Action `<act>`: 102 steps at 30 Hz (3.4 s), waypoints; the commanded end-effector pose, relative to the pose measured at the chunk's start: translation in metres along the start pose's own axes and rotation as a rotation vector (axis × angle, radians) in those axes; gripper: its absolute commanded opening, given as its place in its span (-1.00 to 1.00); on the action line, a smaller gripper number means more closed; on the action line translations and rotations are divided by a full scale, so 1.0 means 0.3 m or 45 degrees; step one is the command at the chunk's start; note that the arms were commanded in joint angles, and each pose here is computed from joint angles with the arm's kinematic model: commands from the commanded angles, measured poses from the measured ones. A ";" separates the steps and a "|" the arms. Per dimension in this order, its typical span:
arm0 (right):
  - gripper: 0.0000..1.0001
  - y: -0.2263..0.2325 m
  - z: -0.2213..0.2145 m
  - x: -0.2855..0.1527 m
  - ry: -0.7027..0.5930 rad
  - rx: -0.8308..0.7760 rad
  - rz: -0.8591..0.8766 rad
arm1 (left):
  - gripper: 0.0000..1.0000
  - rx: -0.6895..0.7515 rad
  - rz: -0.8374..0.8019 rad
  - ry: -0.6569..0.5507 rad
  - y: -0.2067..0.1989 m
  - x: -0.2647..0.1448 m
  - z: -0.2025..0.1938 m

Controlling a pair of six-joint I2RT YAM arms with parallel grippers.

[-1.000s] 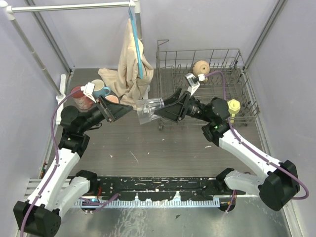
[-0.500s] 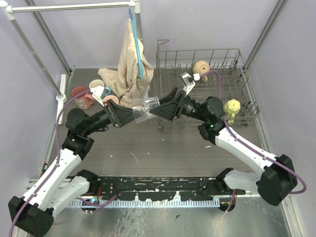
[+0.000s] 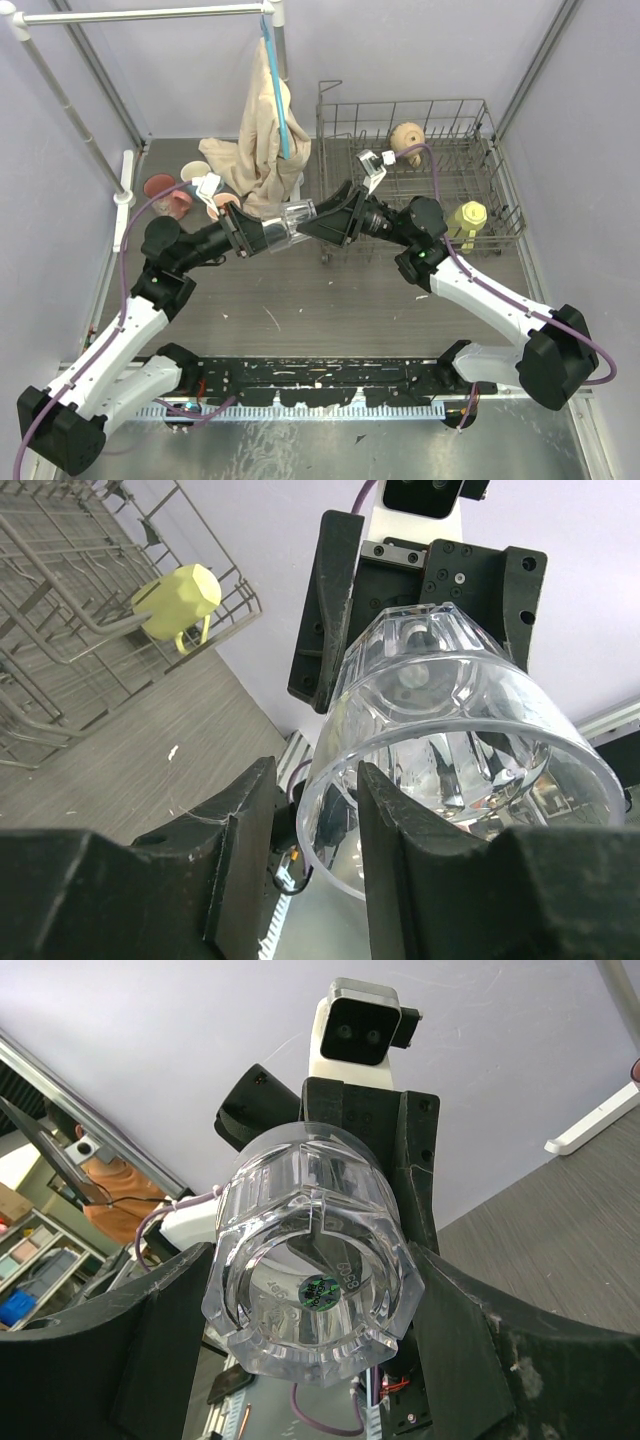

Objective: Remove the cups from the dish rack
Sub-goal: Place the cup at the center of the board.

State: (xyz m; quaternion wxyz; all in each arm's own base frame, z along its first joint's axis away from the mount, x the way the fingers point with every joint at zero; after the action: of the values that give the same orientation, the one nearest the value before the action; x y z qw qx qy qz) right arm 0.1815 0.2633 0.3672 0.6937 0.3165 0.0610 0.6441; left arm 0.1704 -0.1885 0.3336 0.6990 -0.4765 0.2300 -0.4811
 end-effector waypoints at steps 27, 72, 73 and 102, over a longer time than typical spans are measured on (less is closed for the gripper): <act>0.50 0.060 0.029 -0.004 -0.116 -0.115 0.039 | -1.00 0.175 0.067 -0.215 -0.159 -0.071 0.068; 0.83 0.097 -0.001 -0.397 -0.171 -0.444 -0.460 | -1.00 -0.168 1.984 -0.671 0.536 -0.461 0.515; 0.83 0.097 -0.001 -0.397 -0.170 -0.444 -0.460 | -1.00 -0.174 2.003 -0.656 0.561 -0.464 0.514; 0.84 0.067 -0.014 -0.392 -0.148 -0.411 -0.481 | -0.84 -0.422 2.194 -0.346 0.919 -0.489 0.523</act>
State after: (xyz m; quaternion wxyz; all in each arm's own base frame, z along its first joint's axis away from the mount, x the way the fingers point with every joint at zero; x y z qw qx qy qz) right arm 0.1404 0.1557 0.3309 0.8415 0.2286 -0.0037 0.4895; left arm 0.3455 0.0311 0.1348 0.7594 -0.2820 0.4911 0.3204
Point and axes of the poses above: each gripper's point midway between its finger pads, its own x axis out along the fingers, its own y axis along the line the jaws close on, z = x × y, the point moved 7 cm from there along -x, back along the fingers, and after that the axes turned 11 degrees about -x, right-handed, at the moved point
